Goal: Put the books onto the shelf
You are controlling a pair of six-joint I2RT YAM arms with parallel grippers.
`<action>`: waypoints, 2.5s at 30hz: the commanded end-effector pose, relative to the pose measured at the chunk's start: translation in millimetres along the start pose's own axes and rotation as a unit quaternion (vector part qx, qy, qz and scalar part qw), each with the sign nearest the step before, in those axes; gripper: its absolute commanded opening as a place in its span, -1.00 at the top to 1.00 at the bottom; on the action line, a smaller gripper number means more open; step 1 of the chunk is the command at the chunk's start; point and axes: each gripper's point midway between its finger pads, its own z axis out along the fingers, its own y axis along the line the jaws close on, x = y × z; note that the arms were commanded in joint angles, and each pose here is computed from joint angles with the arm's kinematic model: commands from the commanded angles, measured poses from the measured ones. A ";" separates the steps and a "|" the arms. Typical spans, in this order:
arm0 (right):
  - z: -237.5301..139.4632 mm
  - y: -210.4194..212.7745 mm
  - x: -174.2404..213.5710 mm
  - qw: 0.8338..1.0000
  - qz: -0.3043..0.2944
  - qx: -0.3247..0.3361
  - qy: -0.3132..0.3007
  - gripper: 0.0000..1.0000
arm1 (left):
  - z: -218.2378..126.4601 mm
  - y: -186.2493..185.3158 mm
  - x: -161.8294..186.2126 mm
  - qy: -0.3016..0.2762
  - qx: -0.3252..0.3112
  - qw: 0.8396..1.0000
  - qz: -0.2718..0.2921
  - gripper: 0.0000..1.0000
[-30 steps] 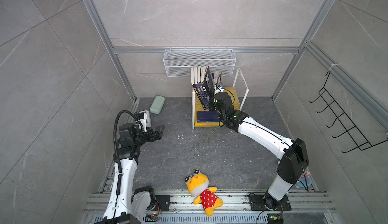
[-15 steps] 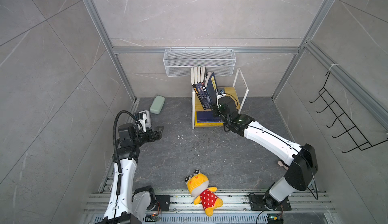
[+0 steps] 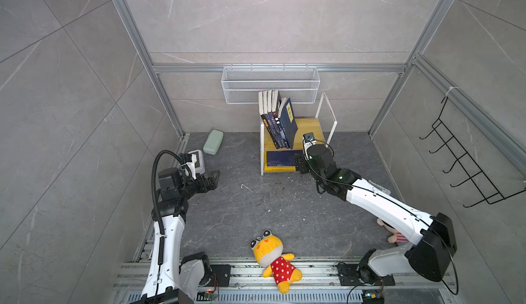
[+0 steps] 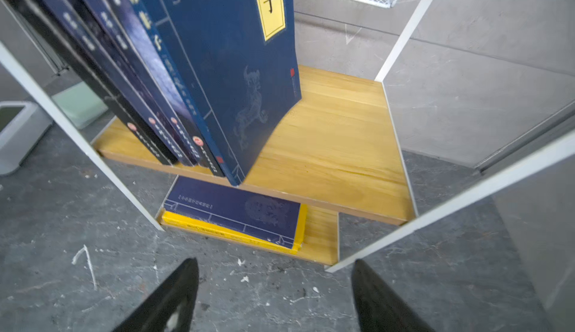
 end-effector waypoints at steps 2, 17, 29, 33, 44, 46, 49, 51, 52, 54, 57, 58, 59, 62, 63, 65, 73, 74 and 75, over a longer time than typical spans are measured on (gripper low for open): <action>-20.9 -20.9 14.3 1.000 -0.006 0.025 -0.010 -0.93 | -5.5 -1.7 -14.2 -0.020 -0.003 0.999 0.026 -1.00; -41.7 -79.5 113.2 0.996 -0.027 0.090 -0.006 -0.99 | -1.2 -0.8 -6.5 -0.009 0.012 0.999 0.034 -1.00; -10.4 -141.1 163.1 0.985 0.072 0.155 -0.032 -0.98 | 47.8 -11.5 5.6 0.011 0.050 0.993 0.104 -1.00; 3.2 -146.7 173.7 0.985 0.074 0.153 -0.024 -0.98 | 68.5 2.3 23.3 0.000 0.048 0.992 0.119 -1.00; 28.5 -163.5 172.3 0.979 0.052 0.192 -0.043 -0.98 | 104.6 28.9 83.0 -0.008 0.009 0.980 0.200 -1.00; 33.9 -167.5 175.6 0.978 0.058 0.195 -0.045 -0.99 | 106.3 33.9 79.5 -0.016 -0.007 0.980 0.196 -1.00; 40.9 -169.2 179.8 0.979 0.063 0.187 -0.051 -0.98 | 109.0 40.0 73.2 -0.027 -0.026 0.983 0.181 -1.00; 39.5 -170.9 183.8 0.980 0.072 0.182 -0.042 -0.98 | 108.1 39.8 68.0 -0.060 -0.028 0.981 0.181 -1.00; 39.4 -172.0 183.1 0.980 0.076 0.177 -0.053 -0.98 | 108.8 38.7 73.6 -0.068 -0.021 0.980 0.187 -1.00; 43.2 -165.0 187.4 0.985 0.074 0.148 -0.044 -0.96 | 108.6 41.3 74.5 -0.064 -0.028 0.981 0.182 -1.00; 51.2 -167.8 192.2 0.985 0.076 0.151 -0.045 -0.94 | 107.0 50.2 71.5 -0.078 -0.054 0.981 0.170 -1.00; 51.5 -168.7 197.0 0.985 0.086 0.145 -0.024 -0.93 | 105.0 52.3 70.7 -0.088 -0.061 0.980 0.168 -1.00; 51.9 -173.0 194.4 0.984 0.091 0.148 -0.040 -0.92 | 102.4 54.1 72.4 -0.095 -0.068 0.979 0.167 -1.00; 51.8 -173.0 196.5 0.985 0.093 0.145 -0.031 -0.98 | 101.3 60.1 71.0 -0.103 -0.085 0.978 0.160 -1.00; 51.9 -174.7 194.2 0.984 0.091 0.149 -0.041 -0.98 | 103.3 64.6 71.6 -0.098 -0.095 0.979 0.154 -1.00; 51.5 -174.4 195.0 0.984 0.090 0.149 -0.037 -0.98 | 111.0 75.8 71.1 -0.107 -0.112 0.977 0.144 -1.00; 51.5 -174.6 194.7 0.984 0.090 0.149 -0.038 -0.98 | 112.7 94.9 71.4 -0.084 -0.144 0.980 0.107 -1.00; 51.6 -174.3 194.7 0.984 0.090 0.149 -0.038 -0.98 | 112.7 94.8 71.6 -0.080 -0.144 0.980 0.108 -1.00; 51.7 -174.7 194.4 0.984 0.091 0.149 -0.038 -0.98 | 112.5 95.2 71.2 -0.083 -0.145 0.980 0.108 -1.00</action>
